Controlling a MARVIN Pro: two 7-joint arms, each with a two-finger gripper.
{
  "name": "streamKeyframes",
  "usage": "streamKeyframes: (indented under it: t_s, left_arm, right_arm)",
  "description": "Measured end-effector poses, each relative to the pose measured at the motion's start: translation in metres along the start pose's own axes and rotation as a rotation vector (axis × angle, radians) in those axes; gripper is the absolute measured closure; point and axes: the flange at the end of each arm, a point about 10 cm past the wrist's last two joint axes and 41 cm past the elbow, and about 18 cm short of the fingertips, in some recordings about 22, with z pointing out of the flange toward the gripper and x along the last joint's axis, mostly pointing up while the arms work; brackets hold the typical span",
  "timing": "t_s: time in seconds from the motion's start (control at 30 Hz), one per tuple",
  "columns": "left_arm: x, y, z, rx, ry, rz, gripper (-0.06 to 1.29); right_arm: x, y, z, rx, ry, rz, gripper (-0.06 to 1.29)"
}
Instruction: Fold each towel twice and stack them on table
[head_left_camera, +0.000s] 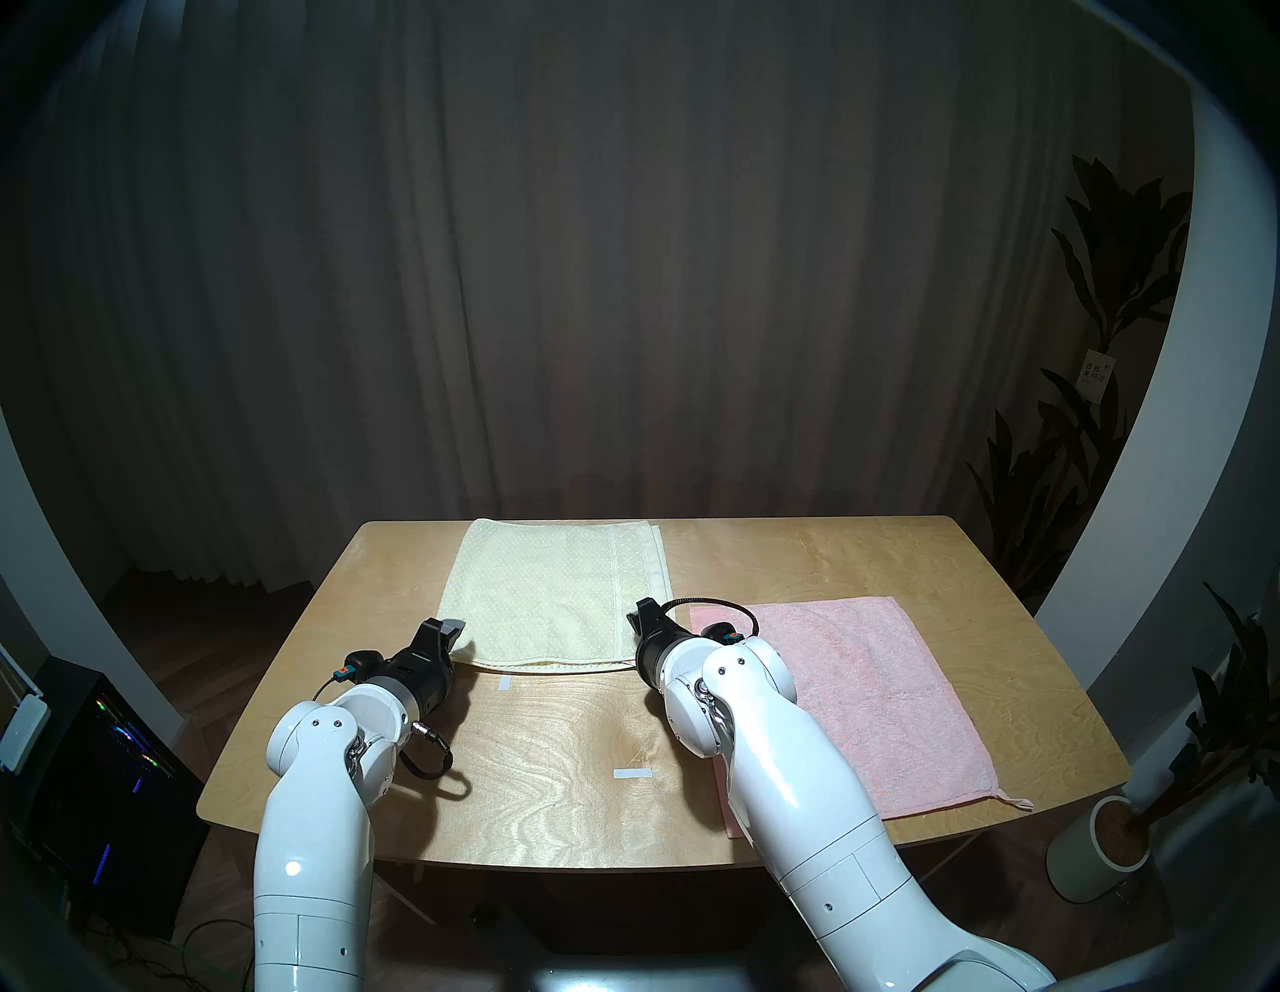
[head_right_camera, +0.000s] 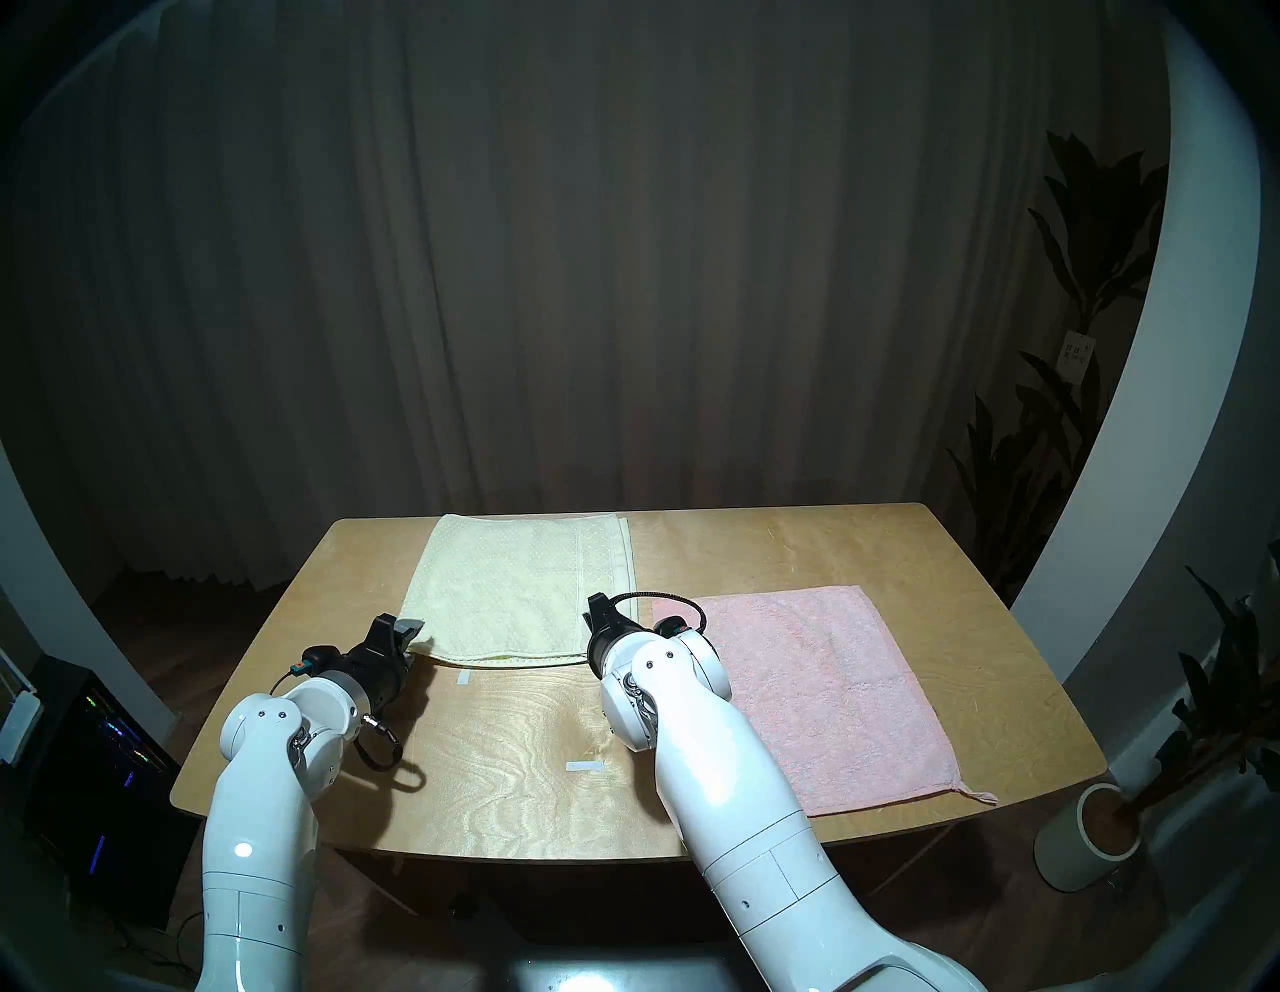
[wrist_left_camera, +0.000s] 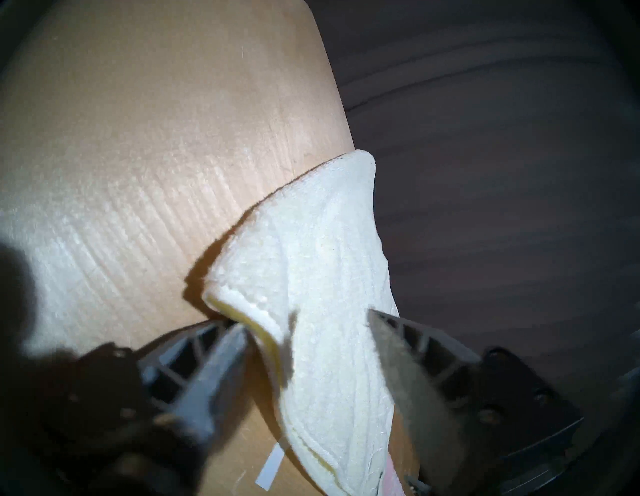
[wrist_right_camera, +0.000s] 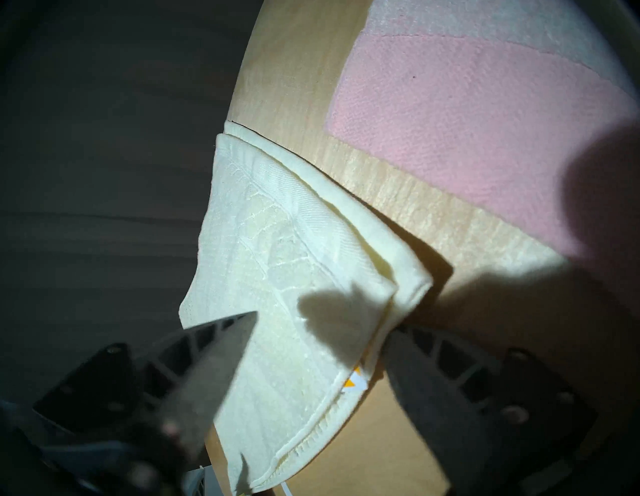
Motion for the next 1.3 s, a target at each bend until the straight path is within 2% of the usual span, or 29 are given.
streamKeyframes:
  t_s: [0.07, 0.1, 0.13, 0.17, 0.2, 0.27, 0.3, 0.33, 0.4, 0.43, 0.47, 0.53, 0.6, 1.0, 1.3]
  left_arm:
    - [0.000, 0.000, 0.000, 0.002, -0.002, 0.001, 0.19]
    - [0.000, 0.000, 0.000, 0.003, -0.002, 0.002, 0.29]
    - [0.000, 0.000, 0.000, 0.005, -0.002, 0.002, 0.45]
    - [0.000, 0.000, 0.000, 0.006, -0.002, 0.002, 0.67]
    - [0.000, 0.000, 0.000, 0.006, -0.002, 0.002, 0.77]
    - [0.000, 0.000, 0.000, 0.007, -0.002, 0.001, 1.10]
    - [0.000, 0.000, 0.000, 0.008, -0.002, 0.001, 1.14]
    - [0.000, 0.001, 0.000, 0.008, -0.002, 0.001, 1.14]
    - [0.000, 0.001, 0.000, 0.009, -0.002, 0.001, 1.17]
    - [0.000, 0.001, 0.000, 0.010, -0.002, 0.000, 1.26]
    - [0.000, 0.001, 0.000, 0.010, -0.003, 0.000, 1.26]
    - [-0.002, 0.001, -0.002, 0.014, -0.006, 0.002, 1.26]
    - [-0.004, 0.000, -0.005, 0.018, -0.011, 0.004, 1.26]
    - [-0.022, -0.008, -0.036, 0.053, -0.061, 0.002, 1.26]
    - [-0.026, -0.019, -0.065, 0.097, -0.068, -0.001, 1.26]
  right_arm:
    - [-0.001, 0.004, 0.002, -0.011, 0.001, 0.000, 0.40]
    - [-0.001, 0.003, 0.002, -0.011, 0.002, 0.000, 0.41]
    - [-0.001, 0.003, 0.003, -0.010, 0.003, 0.000, 0.50]
    - [-0.001, 0.003, 0.003, -0.009, 0.005, 0.000, 0.57]
    - [-0.001, 0.003, 0.003, -0.008, 0.005, 0.001, 0.63]
    - [0.000, 0.002, 0.004, -0.006, 0.007, 0.002, 0.72]
    - [0.000, 0.002, 0.004, -0.006, 0.008, 0.002, 0.77]
    - [0.000, 0.002, 0.004, -0.005, 0.008, 0.003, 0.89]
    - [0.000, 0.001, 0.004, -0.004, 0.009, 0.003, 0.91]
    - [0.000, 0.001, 0.003, -0.002, 0.009, 0.005, 0.95]
    - [0.000, 0.001, 0.002, -0.002, 0.009, 0.006, 0.98]
    - [0.002, 0.003, -0.001, -0.007, 0.006, 0.009, 1.18]
    - [0.003, 0.005, -0.004, -0.011, 0.001, 0.005, 1.26]
    - [0.013, 0.018, -0.033, -0.026, -0.038, -0.048, 1.26]
    - [0.008, 0.029, -0.055, -0.044, -0.113, -0.139, 1.26]
